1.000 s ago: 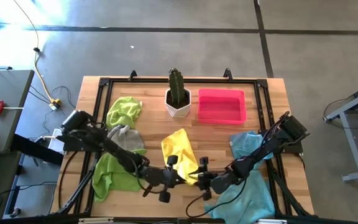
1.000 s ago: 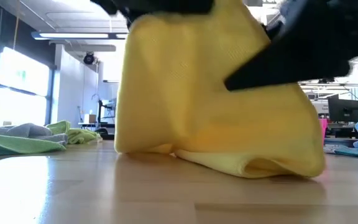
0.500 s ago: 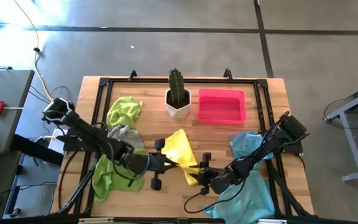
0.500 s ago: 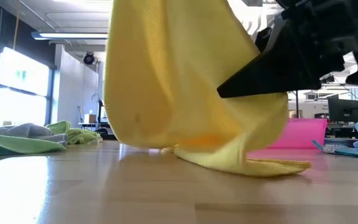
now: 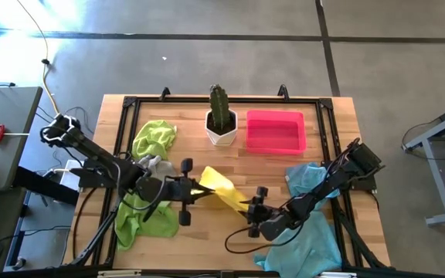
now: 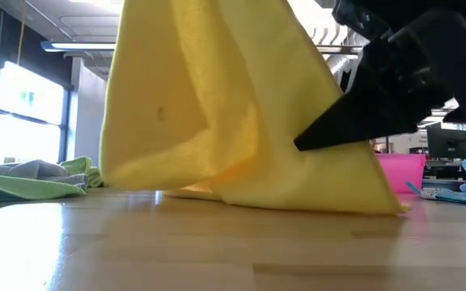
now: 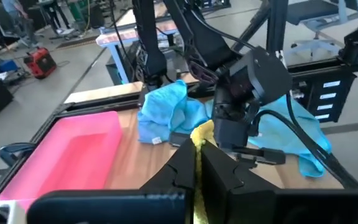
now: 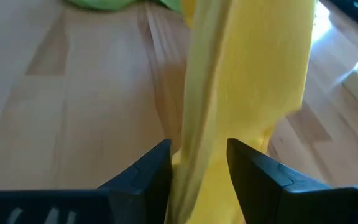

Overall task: Fold microfiber towels
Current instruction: Fold the yellow microfiber towel

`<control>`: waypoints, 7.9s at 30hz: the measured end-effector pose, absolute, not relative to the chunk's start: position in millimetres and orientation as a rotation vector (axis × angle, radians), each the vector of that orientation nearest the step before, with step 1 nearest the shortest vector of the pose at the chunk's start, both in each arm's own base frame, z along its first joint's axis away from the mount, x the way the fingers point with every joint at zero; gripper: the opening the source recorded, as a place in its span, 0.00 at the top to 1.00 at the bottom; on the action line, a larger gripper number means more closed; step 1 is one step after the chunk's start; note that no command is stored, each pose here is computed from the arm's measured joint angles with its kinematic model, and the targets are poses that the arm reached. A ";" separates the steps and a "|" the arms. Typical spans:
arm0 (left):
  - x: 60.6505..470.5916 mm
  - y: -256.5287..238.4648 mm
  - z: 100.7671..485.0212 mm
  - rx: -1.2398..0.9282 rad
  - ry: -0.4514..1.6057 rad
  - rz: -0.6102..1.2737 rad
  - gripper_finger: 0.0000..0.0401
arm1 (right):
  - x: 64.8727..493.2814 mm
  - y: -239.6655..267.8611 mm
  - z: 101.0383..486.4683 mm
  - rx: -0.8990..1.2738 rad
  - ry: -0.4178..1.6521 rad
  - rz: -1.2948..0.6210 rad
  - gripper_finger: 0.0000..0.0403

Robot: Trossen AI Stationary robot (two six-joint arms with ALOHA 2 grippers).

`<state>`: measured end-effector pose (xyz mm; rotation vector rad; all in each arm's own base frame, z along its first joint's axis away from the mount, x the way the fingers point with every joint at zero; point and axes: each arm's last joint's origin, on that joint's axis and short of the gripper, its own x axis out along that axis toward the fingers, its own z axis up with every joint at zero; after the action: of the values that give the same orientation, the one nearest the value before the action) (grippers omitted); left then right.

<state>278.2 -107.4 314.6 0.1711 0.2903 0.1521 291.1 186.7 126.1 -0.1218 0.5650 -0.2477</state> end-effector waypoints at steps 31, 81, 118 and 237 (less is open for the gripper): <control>260.3 -107.1 318.7 0.228 0.335 0.257 0.99 | 272.3 175.8 108.3 -0.126 0.823 -0.276 0.74; 226.9 -99.8 337.5 0.481 0.331 0.653 0.99 | 282.8 122.0 325.2 -0.444 1.186 -0.538 1.00; 199.2 -58.9 318.4 0.286 0.486 0.528 0.99 | 280.4 66.5 371.0 -0.452 1.251 -0.370 1.00; 267.8 -59.7 166.8 -0.030 0.927 0.608 0.56 | 285.6 59.6 139.3 0.107 1.313 -0.422 0.65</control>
<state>267.8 -59.7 166.8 -0.0297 0.9273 0.6079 285.6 59.6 139.3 0.1068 1.3133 -0.4217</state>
